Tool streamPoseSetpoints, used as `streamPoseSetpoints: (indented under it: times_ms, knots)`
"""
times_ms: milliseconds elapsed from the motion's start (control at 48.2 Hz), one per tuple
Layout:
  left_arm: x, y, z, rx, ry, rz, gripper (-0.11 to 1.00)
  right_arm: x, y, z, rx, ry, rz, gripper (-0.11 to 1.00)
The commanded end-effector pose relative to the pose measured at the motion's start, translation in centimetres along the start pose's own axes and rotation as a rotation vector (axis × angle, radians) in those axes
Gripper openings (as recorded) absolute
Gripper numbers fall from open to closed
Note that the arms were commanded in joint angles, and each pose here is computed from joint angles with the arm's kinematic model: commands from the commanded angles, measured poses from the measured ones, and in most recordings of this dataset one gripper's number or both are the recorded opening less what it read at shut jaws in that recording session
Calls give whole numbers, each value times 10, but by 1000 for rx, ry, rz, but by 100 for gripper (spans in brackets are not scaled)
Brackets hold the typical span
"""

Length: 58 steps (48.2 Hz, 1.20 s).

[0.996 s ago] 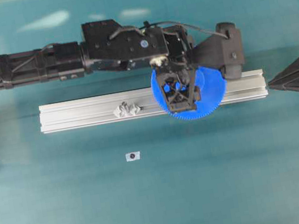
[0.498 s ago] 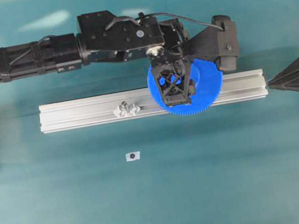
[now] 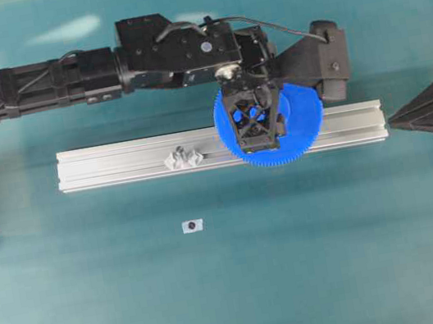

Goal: Insert the large gear onto the shaft.
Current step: 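Align the gear's center hole above the shaft tip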

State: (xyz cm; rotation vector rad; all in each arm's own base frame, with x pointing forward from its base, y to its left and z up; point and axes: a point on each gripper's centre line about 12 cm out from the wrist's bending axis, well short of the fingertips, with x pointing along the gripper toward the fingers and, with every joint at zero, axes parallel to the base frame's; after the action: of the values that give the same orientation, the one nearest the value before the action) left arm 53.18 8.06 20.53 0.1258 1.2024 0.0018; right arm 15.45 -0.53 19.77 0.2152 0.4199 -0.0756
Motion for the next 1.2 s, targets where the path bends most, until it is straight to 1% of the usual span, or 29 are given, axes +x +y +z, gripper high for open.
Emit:
streamPoseSetpoints:
  times_ms: [0,353,768,996,1037,1120,1183]
  knots:
    - [-12,15,5,-13,-33,25,76,0,1,4,13,-8,0,5]
    - [-11,13,5,-16,-27,20,76,0,0,5,12,-10,-1,5]
    - [-12,12,6,-9,-27,19,76,0,1,5,13,-11,1,5]
    - [-14,12,7,-21,-31,20,77,0,0,4,13,-10,-1,5]
    - [-14,12,7,-22,-33,20,80,0,1,4,13,-8,0,5]
    - [-16,11,9,-21,-42,21,92,0,0,5,13,-10,-1,5]
    - [-18,11,11,-23,-50,23,93,0,0,5,17,-8,-1,5]
